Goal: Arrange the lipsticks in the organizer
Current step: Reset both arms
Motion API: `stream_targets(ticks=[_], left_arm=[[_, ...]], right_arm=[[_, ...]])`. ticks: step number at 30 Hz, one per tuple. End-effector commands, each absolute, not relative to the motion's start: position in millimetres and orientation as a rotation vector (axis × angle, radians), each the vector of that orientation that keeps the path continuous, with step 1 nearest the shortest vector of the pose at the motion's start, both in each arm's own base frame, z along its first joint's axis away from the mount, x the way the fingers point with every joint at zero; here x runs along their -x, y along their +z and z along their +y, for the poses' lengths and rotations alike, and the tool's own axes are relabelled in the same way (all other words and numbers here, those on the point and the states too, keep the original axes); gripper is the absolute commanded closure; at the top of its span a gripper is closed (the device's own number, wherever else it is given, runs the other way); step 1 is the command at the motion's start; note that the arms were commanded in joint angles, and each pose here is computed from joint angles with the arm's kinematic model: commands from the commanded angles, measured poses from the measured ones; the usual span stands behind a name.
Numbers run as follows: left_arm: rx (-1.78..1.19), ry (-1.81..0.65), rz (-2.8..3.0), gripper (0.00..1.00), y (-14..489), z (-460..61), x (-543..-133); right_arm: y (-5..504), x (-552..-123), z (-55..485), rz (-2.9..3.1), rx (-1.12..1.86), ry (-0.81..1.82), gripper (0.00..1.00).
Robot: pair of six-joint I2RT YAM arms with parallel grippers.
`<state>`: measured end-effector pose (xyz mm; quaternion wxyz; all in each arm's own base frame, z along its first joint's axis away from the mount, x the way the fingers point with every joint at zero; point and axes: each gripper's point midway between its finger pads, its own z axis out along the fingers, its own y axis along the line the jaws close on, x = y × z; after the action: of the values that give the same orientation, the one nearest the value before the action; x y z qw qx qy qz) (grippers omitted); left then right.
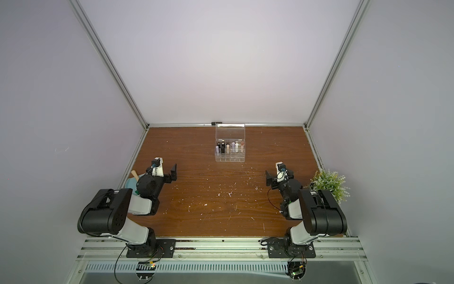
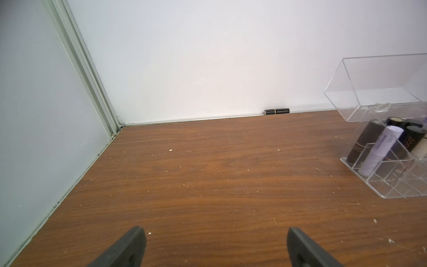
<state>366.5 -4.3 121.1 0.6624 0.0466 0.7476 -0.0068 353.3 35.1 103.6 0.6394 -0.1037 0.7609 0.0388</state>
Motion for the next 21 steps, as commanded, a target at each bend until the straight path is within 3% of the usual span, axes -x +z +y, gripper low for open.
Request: stream_targets(ticks=[1, 21], left_arm=[[-0.129, -0.02, 1.667, 0.01, 126, -8, -367], [-0.128, -0.019, 1.668, 0.01, 125, -8, -367]], right_arm=[[123, -368, 35, 1.686, 0.242, 0.097, 0.0], [120, -375, 18, 1.719, 0.113, -0.036, 0.0]])
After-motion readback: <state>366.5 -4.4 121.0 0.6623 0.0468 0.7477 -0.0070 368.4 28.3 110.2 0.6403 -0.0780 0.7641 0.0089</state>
